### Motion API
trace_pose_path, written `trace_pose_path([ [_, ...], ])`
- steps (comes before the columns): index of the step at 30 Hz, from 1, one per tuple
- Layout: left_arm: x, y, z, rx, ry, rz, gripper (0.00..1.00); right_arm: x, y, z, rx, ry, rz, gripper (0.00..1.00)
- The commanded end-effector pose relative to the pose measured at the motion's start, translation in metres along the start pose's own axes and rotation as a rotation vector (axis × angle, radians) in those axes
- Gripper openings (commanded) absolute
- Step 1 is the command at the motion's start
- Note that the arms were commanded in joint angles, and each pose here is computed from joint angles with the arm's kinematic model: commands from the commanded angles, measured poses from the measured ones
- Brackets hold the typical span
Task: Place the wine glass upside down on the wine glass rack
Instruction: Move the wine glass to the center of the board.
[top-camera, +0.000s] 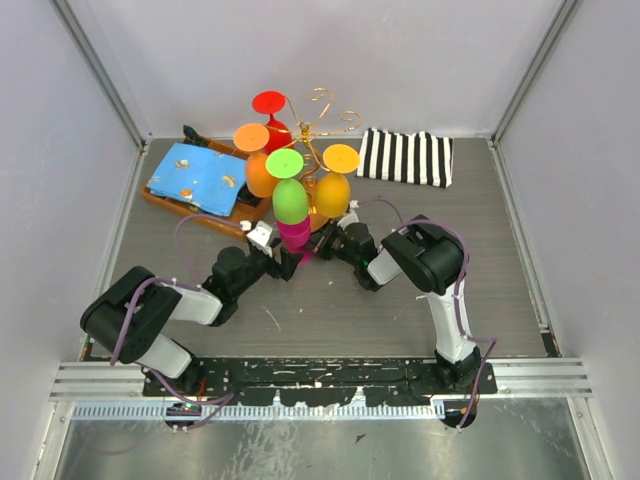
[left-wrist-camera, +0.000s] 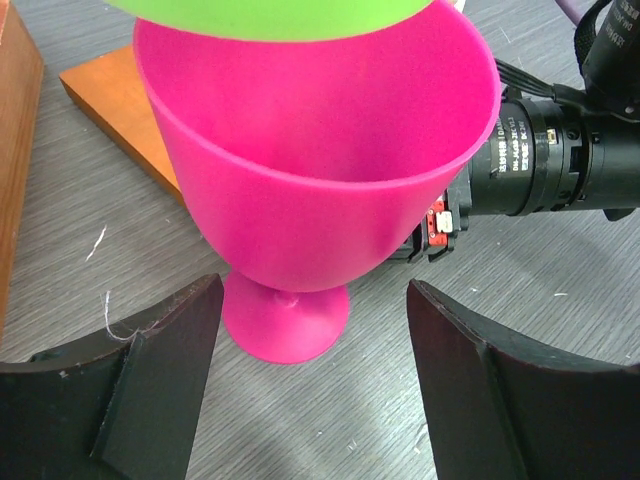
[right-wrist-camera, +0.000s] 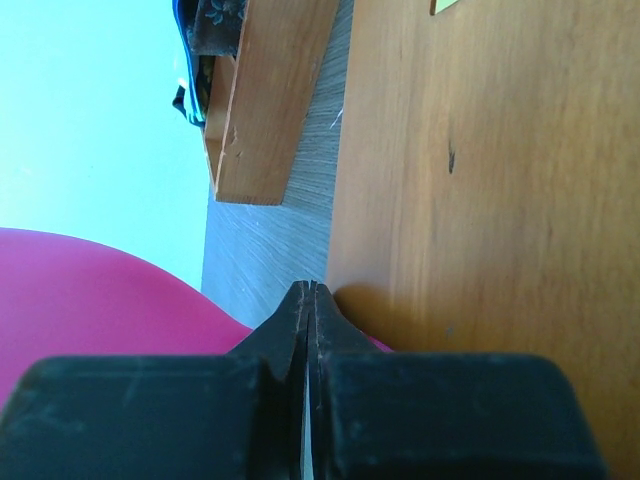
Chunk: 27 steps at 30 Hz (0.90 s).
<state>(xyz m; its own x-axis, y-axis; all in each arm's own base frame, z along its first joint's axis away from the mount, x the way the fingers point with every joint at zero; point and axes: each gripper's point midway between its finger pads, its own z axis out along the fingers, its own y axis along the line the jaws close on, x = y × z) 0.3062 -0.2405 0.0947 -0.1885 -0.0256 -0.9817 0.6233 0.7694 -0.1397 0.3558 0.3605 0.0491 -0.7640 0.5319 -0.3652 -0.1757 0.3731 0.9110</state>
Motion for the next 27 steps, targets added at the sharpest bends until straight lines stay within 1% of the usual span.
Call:
trace_pose_path([
  [1, -0.013, 0.002, 0.000, -0.017, -0.036, 0.026, 0.81, 0.018, 0.014, -0.003, -0.050, 0.048, -0.020, 0.01],
  [13, -0.004, 0.003, -0.008, -0.020, -0.016, 0.014, 0.81, 0.028, 0.009, -0.008, -0.036, 0.060, -0.022, 0.00],
  [22, -0.001, 0.005, -0.014, -0.033, -0.012, 0.014, 0.81, 0.005, 0.025, -0.001, -0.047, -0.026, -0.061, 0.01],
  [27, -0.002, 0.005, -0.016, -0.037, -0.011, 0.020, 0.82, 0.001, 0.033, 0.011, -0.070, -0.028, -0.062, 0.01],
])
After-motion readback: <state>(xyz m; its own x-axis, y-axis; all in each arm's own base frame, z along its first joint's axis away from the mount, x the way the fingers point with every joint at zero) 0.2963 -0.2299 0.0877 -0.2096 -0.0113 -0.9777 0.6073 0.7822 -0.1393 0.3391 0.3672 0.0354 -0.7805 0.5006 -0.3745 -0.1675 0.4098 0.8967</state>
